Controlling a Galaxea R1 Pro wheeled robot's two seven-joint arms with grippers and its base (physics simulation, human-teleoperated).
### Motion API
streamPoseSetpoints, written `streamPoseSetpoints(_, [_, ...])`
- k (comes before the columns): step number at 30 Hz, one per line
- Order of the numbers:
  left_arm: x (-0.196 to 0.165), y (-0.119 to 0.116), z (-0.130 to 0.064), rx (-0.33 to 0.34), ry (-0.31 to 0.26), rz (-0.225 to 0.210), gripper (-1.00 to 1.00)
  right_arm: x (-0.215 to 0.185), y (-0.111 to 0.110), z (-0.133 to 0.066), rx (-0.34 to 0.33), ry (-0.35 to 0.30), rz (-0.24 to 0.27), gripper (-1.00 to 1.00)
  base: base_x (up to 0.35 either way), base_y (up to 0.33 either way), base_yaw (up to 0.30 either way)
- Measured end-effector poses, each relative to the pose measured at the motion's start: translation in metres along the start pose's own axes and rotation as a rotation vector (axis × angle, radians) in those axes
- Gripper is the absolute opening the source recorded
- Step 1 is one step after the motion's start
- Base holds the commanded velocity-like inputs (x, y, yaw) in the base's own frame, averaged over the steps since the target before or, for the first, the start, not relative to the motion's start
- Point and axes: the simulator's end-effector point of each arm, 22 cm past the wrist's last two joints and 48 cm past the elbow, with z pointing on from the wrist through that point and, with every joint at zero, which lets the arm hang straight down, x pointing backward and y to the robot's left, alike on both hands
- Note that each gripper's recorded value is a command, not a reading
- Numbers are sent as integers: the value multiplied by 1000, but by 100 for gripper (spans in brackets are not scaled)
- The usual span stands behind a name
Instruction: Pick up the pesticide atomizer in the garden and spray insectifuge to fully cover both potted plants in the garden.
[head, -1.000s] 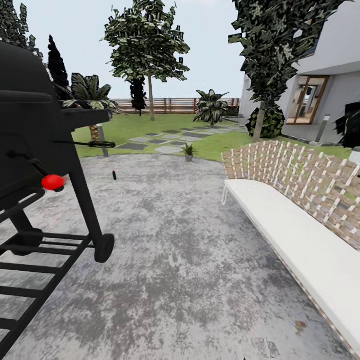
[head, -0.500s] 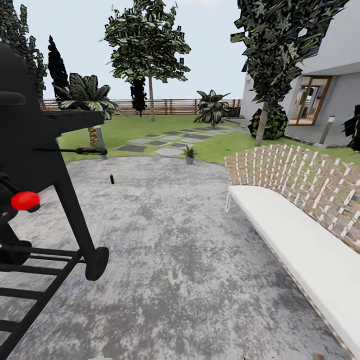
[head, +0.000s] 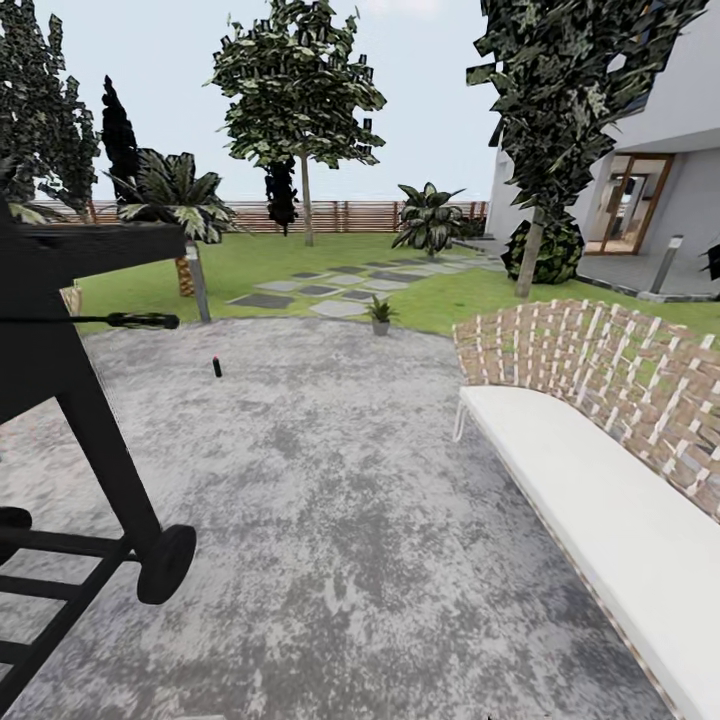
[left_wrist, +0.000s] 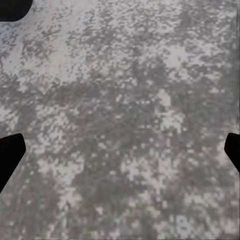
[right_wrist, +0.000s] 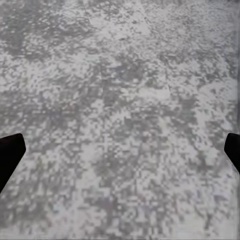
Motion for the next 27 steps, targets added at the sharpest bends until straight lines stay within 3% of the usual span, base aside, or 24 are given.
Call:
streamPoseSetpoints(18, [0, 0, 0, 0, 1, 1, 100, 0, -1, 0, 3, 0, 0, 100, 335, -128, 0])
streamPoseSetpoints(27, [1, 0, 0, 0, 1, 0, 100, 0, 0, 0, -1, 0, -1, 100, 339, -23, 0])
